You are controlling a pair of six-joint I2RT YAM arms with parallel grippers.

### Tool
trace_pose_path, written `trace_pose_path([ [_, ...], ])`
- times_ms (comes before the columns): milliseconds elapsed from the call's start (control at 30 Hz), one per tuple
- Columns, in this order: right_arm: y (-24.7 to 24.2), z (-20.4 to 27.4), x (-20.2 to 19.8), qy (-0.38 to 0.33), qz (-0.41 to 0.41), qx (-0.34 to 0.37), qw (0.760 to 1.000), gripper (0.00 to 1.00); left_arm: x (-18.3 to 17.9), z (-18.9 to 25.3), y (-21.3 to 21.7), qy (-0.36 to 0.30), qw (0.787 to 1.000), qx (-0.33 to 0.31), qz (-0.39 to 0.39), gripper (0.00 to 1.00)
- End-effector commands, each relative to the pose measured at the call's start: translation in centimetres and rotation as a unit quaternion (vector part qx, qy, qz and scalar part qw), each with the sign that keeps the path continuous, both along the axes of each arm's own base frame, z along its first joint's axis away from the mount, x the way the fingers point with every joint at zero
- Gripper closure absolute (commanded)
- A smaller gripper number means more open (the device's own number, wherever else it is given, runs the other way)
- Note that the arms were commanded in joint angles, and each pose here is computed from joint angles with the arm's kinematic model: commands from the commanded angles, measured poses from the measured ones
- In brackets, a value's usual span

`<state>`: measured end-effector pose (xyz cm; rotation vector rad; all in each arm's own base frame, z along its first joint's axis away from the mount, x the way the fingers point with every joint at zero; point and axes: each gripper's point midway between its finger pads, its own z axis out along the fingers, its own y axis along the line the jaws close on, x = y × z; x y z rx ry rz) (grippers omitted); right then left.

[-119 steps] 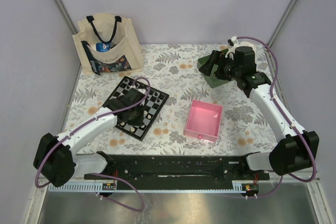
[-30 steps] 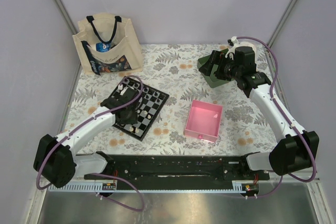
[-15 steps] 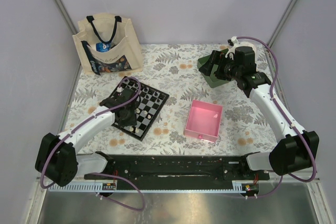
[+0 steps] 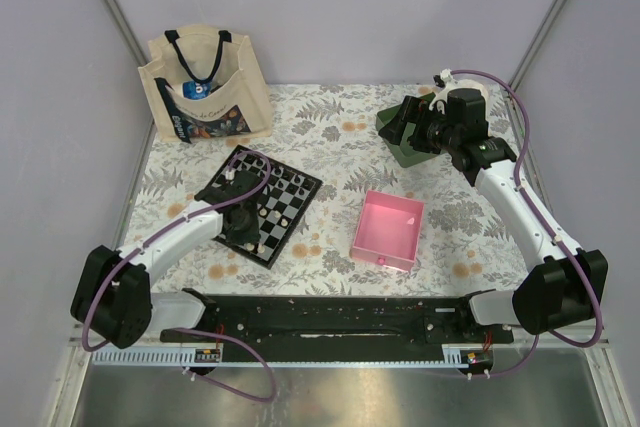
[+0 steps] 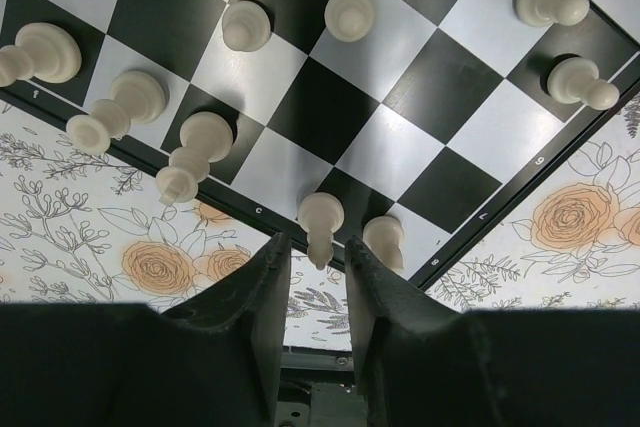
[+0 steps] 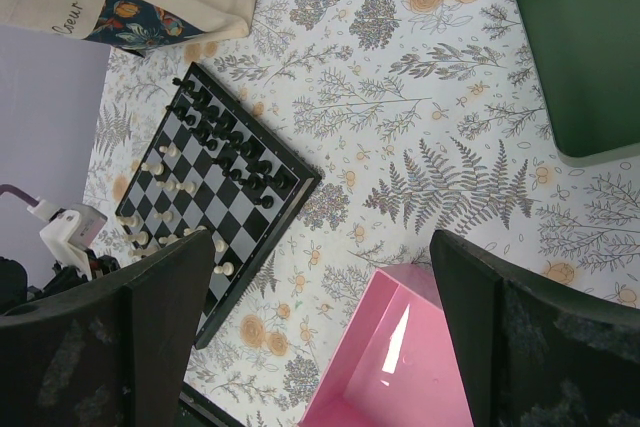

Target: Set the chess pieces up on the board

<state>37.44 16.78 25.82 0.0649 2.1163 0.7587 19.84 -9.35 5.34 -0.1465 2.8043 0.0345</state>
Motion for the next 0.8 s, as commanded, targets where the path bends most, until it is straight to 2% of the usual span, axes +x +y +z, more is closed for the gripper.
trace_pose_path([
  [0, 0.0, 1.1, 0.0, -0.024, 0.003, -0.001, 1.000, 0.01, 0.6, -0.1, -0.3, -0.007, 1.000, -0.005, 0.002, 0.69],
  [333, 0.1, 1.1, 0.0, -0.024, 0.003, -0.002, 1.000, 0.01, 0.9, 0.0, -0.2, -0.012, 1.000, 0.001, 0.004, 0.82],
  [433, -0.1, 1.2, 0.2, -0.025, 0.001, -0.002, 1.000, 0.01, 1.2, 0.3, 0.0, -0.020, 1.000, 0.007, 0.009, 0.89],
  [767, 0.1, 1.1, 0.1, -0.023, 0.003, -0.001, 1.000, 0.01, 2.7, 1.4, 0.9, -0.041, 0.999, 0.029, 0.019, 0.92],
])
